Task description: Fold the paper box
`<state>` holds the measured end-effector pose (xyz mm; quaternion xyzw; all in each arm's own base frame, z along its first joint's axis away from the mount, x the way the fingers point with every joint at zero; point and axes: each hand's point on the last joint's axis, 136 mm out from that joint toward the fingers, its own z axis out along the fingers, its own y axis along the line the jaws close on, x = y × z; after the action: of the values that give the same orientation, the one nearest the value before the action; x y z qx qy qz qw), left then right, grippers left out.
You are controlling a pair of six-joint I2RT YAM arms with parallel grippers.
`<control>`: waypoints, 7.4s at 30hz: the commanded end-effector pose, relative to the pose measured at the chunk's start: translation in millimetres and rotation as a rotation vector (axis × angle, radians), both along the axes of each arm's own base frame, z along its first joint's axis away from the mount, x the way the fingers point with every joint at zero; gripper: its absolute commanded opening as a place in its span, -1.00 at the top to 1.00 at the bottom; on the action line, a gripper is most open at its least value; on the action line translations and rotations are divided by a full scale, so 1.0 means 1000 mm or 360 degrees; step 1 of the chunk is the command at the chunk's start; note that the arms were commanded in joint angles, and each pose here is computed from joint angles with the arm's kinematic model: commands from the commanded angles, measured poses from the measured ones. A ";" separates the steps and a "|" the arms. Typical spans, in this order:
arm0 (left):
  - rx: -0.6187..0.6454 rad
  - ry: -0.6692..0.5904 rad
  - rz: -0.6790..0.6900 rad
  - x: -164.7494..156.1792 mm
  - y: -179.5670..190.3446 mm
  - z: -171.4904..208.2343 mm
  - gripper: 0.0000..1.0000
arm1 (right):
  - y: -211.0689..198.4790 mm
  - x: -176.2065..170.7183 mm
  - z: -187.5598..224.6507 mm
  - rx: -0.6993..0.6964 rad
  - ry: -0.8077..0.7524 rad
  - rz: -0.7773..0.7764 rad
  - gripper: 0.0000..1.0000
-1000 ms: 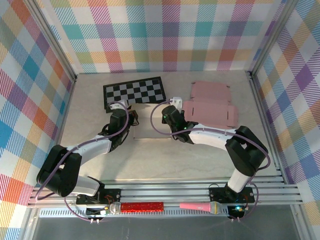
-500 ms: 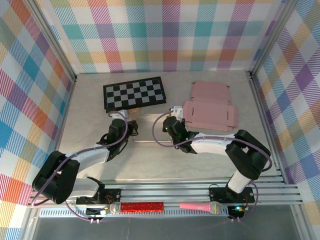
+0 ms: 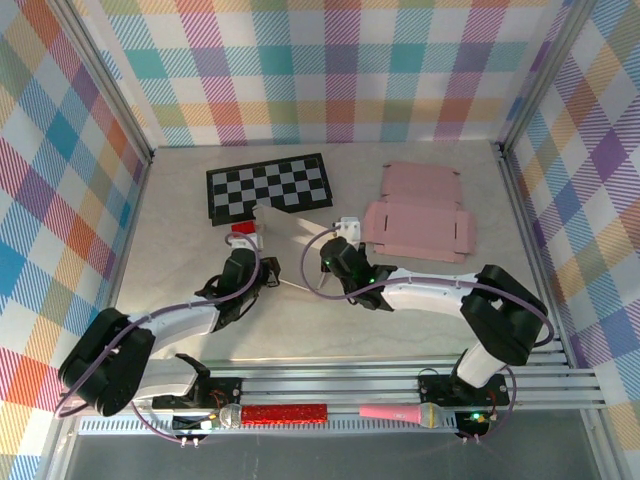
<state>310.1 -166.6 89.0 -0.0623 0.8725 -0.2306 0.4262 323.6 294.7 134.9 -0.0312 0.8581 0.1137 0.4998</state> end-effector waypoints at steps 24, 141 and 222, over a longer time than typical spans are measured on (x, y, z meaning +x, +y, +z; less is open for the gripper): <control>0.0404 -0.0041 -0.0326 0.054 0.067 0.085 -0.36 | -0.015 0.031 0.009 -0.0244 0.0157 0.1001 1.00; 0.0459 -0.0205 -0.0183 0.040 -0.042 -0.046 1.00 | -0.053 0.009 0.003 -0.0099 -0.0042 0.0239 0.00; 0.0509 -0.0097 -0.1164 0.138 -0.040 0.066 0.82 | -0.139 0.094 0.038 0.1049 0.1615 -0.0028 -0.32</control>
<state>452.1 -207.1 155.8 0.3224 0.8503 -0.2183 0.3541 415.9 147.8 167.6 0.1957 0.9145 0.3538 0.0164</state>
